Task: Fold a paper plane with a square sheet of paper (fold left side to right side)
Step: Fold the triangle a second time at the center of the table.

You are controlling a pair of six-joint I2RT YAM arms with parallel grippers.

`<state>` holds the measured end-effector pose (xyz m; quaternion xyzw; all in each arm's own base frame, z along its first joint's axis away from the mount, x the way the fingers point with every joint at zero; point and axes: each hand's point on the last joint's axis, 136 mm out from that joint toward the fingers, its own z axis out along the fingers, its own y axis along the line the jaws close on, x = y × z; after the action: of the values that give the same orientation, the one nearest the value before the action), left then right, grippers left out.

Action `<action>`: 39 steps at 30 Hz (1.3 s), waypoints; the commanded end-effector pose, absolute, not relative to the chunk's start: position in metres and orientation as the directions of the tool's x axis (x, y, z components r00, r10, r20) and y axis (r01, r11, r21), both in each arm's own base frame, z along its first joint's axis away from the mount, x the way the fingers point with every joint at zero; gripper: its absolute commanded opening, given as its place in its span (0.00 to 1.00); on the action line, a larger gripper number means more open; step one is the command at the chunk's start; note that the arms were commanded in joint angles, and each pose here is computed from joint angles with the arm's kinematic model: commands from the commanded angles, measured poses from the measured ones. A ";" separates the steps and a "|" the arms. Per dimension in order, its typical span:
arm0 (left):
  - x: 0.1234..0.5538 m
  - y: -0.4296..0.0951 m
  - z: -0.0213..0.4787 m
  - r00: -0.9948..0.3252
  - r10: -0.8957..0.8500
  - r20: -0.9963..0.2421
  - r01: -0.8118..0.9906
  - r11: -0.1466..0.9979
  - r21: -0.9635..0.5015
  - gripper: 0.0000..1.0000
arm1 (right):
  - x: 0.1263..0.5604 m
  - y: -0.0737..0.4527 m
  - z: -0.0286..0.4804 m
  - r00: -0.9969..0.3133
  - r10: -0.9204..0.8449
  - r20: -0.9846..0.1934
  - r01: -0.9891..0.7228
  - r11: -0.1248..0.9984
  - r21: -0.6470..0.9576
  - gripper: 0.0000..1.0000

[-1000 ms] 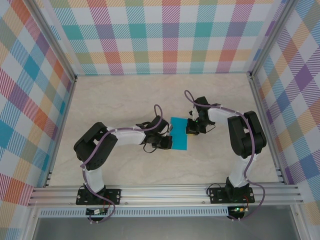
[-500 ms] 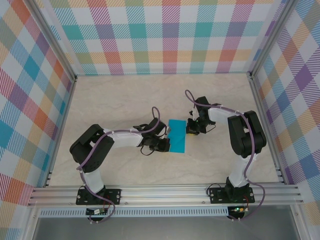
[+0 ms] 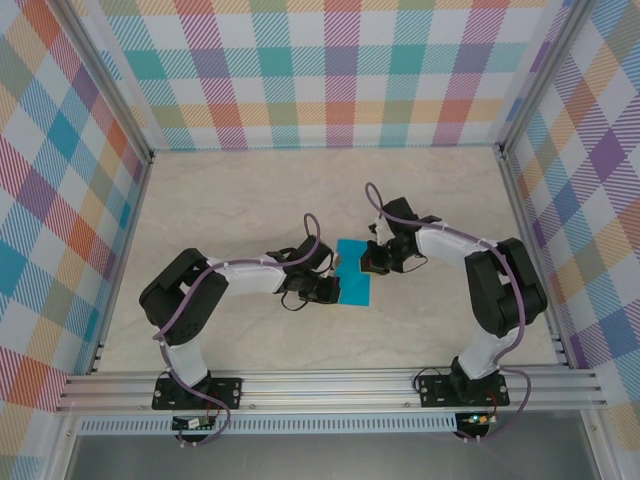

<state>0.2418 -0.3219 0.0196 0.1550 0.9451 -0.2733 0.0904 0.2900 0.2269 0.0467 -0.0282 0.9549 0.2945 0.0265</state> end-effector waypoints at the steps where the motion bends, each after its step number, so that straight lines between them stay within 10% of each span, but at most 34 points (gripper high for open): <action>1: 0.222 -0.301 -0.001 -0.949 0.274 -0.156 0.314 0.852 -0.420 0.01 | 0.287 0.246 0.036 -0.999 -0.045 -0.023 -0.049 0.794 0.606 0.02; 32: 0.203 -0.282 0.009 -0.946 0.281 -0.160 0.322 0.856 -0.404 0.01 | 0.288 0.231 0.016 -0.999 -0.051 0.010 -0.039 0.865 0.500 0.03; 39: 0.227 -0.280 0.049 -0.947 0.199 -0.252 0.294 0.854 -0.429 0.18 | 0.307 0.228 0.071 -0.984 -0.016 -0.177 -0.106 0.852 0.513 0.39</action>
<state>0.2211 -0.2881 0.0341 0.1451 0.9564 -0.2383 0.0865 0.2940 0.2318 0.0364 -0.0244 0.9629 0.2680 0.0215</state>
